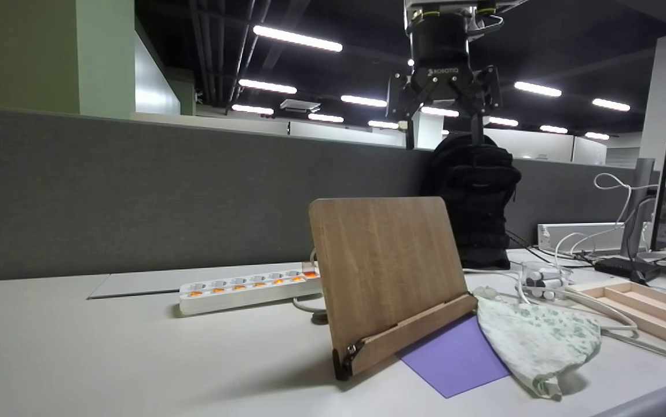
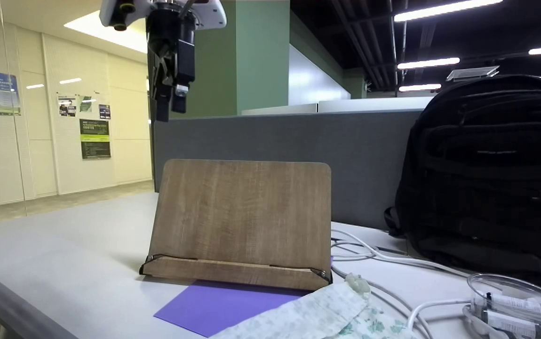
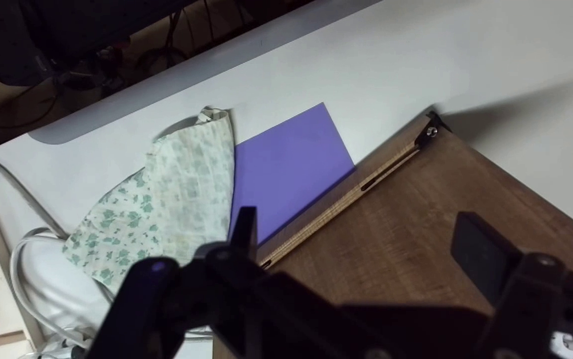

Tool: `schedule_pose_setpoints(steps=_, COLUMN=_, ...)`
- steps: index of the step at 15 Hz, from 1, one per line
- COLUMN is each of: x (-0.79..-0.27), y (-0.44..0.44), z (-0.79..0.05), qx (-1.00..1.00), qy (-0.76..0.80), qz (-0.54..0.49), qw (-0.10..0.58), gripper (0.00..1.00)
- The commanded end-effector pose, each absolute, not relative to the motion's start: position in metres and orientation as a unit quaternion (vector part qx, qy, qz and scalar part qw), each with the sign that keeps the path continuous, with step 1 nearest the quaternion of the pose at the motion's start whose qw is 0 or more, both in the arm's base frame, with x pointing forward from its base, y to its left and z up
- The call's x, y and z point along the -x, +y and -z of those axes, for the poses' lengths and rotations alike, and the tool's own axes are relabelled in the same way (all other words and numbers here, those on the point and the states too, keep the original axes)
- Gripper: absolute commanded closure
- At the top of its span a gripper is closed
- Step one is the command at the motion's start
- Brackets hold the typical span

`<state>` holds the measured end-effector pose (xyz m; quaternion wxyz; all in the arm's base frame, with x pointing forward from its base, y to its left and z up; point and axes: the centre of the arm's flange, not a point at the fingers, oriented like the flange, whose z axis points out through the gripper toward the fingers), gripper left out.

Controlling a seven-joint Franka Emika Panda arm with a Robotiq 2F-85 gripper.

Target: Hang the white cloth on the wooden board

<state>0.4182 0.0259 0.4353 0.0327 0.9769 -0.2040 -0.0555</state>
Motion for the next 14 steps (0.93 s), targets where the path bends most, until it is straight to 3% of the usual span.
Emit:
schedule_pose_setpoints(steps=1, x=-0.416, y=0.007, z=-0.424, qx=-0.981, qy=-0.188, qz=0.049, qw=0.022, gripper=0.0)
schedule_pose_setpoints(steps=11, x=-0.408, y=-0.12, z=-0.344, qx=-0.962, qy=-0.272, qz=0.015, qw=-0.011, gripper=0.0)
schedule_pose_setpoints(steps=14, x=-0.4, y=-0.12, z=-0.343, qx=-0.958, qy=-0.286, qz=0.03, qw=-0.007, gripper=0.0)
